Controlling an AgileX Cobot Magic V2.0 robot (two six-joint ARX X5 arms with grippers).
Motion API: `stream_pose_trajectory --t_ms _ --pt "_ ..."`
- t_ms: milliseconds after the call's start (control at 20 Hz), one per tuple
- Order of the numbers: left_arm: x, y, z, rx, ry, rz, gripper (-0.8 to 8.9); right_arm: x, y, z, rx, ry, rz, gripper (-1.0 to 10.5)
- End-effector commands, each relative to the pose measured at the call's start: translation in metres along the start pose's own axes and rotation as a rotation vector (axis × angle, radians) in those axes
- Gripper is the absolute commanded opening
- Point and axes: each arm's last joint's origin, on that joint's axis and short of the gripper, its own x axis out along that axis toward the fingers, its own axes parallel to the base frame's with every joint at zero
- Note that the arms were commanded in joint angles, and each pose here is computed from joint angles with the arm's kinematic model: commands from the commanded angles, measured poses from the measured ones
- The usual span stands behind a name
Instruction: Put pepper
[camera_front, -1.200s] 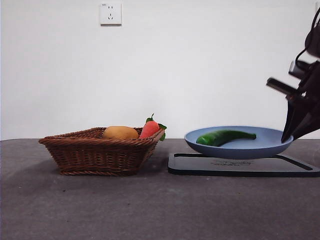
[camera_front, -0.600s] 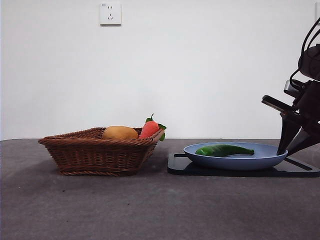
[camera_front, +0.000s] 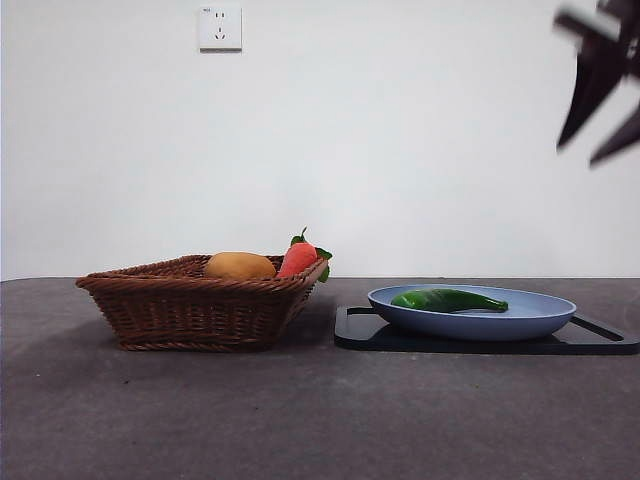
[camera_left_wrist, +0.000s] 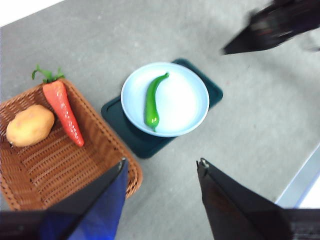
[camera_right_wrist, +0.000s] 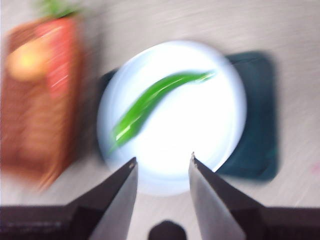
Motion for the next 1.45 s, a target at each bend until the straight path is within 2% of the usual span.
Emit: stream_pose_trajectory --t_ms 50,250,450,550,600,1050,1450 --pt "0.0 -0.002 0.003 0.046 0.001 -0.007 2.45 -0.039 0.027 -0.017 -0.109 -0.016 0.037 1.8" --pt "0.0 -0.002 0.001 0.06 0.018 -0.01 2.45 -0.088 0.057 -0.055 -0.195 -0.011 0.092 1.8" --pt "0.0 -0.002 -0.003 0.06 0.058 -0.018 2.28 -0.114 0.065 -0.087 -0.241 0.056 0.11 1.0" --pt "0.0 -0.002 -0.005 0.059 0.079 -0.017 0.88 -0.118 0.064 -0.095 -0.273 0.09 0.109 0.3" --pt "0.0 -0.002 -0.005 0.059 0.088 -0.016 0.13 -0.119 0.064 -0.097 -0.29 0.106 0.108 0.0" --pt "0.0 -0.002 -0.005 0.058 0.088 -0.017 0.08 -0.119 0.064 -0.097 -0.31 0.103 0.106 0.0" --pt "0.0 -0.003 0.01 0.061 -0.068 -0.022 0.08 -0.119 0.064 -0.097 -0.31 0.103 0.106 0.0"
